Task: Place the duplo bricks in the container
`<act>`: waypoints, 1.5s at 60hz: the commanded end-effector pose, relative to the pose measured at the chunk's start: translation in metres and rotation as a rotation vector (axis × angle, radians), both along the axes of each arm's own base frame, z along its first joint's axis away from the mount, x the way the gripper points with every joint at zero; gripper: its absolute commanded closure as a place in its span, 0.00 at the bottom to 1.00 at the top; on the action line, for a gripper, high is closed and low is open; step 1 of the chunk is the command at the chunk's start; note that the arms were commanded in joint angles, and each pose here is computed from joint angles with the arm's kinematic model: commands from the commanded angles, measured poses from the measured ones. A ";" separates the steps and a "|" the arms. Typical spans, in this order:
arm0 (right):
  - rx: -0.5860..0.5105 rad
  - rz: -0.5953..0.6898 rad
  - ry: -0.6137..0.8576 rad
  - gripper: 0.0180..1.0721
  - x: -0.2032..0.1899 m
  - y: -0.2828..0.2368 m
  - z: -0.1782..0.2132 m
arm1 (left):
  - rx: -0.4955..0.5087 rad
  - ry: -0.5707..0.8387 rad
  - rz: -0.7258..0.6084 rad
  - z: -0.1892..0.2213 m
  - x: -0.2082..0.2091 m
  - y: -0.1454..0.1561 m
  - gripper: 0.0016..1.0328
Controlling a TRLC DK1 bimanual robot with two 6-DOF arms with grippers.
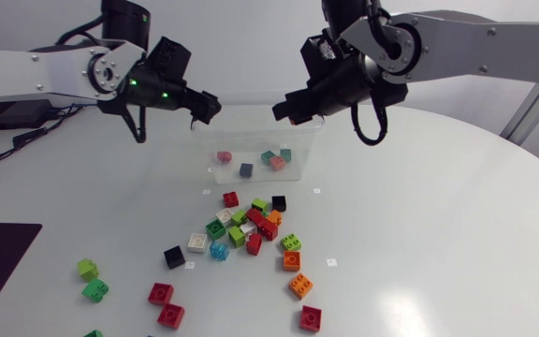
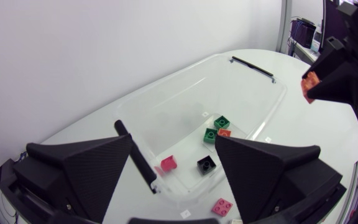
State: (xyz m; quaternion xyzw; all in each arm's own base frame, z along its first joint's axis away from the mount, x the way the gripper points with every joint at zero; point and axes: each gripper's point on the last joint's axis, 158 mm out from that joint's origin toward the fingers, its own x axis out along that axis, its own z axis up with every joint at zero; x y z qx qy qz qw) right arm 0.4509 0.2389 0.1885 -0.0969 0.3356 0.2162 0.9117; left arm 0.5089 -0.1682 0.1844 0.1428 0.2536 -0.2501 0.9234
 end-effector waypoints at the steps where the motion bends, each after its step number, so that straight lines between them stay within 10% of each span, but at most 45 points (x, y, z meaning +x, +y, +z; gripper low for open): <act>1: -0.011 0.010 0.000 0.69 0.011 0.006 -0.008 | 0.027 -0.020 -0.002 0.013 -0.023 0.014 0.05; 53: -0.001 0.011 -0.092 0.69 0.088 0.059 -0.026 | 0.322 0.307 -0.286 -0.126 -0.175 0.051 0.05; 69: -0.029 -0.006 -0.104 0.11 0.104 0.057 -0.032 | 0.391 0.419 -0.377 -0.162 -0.203 0.056 0.07; 90: -0.017 -0.007 -0.125 0.05 0.074 0.040 0.005 | 0.513 0.575 -0.462 -0.198 -0.245 0.064 0.07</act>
